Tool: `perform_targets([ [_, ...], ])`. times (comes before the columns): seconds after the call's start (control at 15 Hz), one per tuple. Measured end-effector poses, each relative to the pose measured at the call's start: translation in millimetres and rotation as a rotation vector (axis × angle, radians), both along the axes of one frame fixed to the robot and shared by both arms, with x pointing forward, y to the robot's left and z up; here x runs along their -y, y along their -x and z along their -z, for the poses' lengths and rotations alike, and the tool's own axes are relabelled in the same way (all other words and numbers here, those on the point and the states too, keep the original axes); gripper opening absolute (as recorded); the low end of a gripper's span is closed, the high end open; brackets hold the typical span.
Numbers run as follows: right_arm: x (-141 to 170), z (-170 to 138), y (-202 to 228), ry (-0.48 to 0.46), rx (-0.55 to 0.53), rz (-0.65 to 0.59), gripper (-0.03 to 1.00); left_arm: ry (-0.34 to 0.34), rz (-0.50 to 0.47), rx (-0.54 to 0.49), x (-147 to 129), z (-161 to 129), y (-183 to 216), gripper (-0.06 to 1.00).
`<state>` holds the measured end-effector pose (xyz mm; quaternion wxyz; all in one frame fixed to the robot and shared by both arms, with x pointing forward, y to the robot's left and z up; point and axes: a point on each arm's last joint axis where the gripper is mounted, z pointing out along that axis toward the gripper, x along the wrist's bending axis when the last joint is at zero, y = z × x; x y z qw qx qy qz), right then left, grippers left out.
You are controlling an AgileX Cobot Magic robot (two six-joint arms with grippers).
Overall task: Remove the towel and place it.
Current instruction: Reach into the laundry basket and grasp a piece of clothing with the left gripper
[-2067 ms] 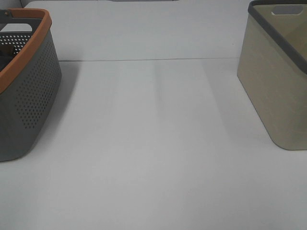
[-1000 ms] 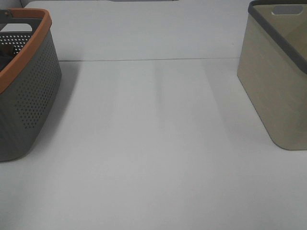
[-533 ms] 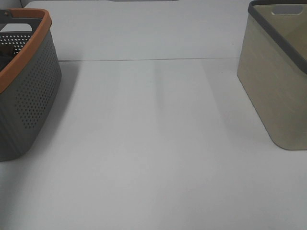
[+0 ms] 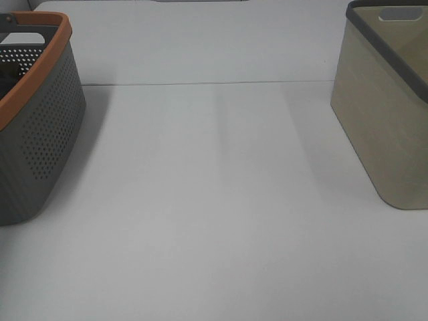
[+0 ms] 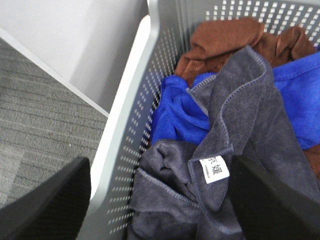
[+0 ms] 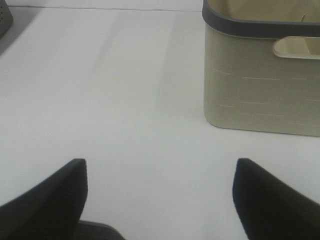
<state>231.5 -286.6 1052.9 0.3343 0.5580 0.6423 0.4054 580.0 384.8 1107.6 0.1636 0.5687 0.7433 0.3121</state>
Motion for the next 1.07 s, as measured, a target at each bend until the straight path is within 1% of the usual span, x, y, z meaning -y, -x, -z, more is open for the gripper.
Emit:
perform_targets([
  [0.2,0.0,0.0,0.0,0.0,0.0,0.0,0.76,0.032,-0.002,-0.086,-7.3,39.7,-40.5,0.73],
  [0.33,0.0,0.0,0.0,0.0,0.0,0.0,0.76,0.083,-0.011,-0.124,-9.1,64.1,-62.8,0.73],
  [0.53,0.0,0.0,0.0,0.0,0.0,0.0,0.76,0.169,-0.023,-0.151,-8.6,87.9,-86.8,0.73],
  [0.67,0.0,0.0,0.0,0.0,0.0,0.0,0.76,0.206,-0.001,-0.147,-6.4,93.6,-96.0,0.73],
  [0.8,0.0,0.0,0.0,0.0,0.0,0.0,0.76,0.22,0.017,-0.137,-5.3,93.7,-100.7,0.72],
  [1.0,0.0,0.0,0.0,-0.001,0.0,0.0,0.76,0.225,0.025,-0.188,-4.2,107.1,-102.3,0.67],
  [1.07,0.0,0.0,0.0,-0.001,0.0,0.0,0.76,0.223,0.035,-0.204,-0.1,112.2,-104.0,0.66],
])
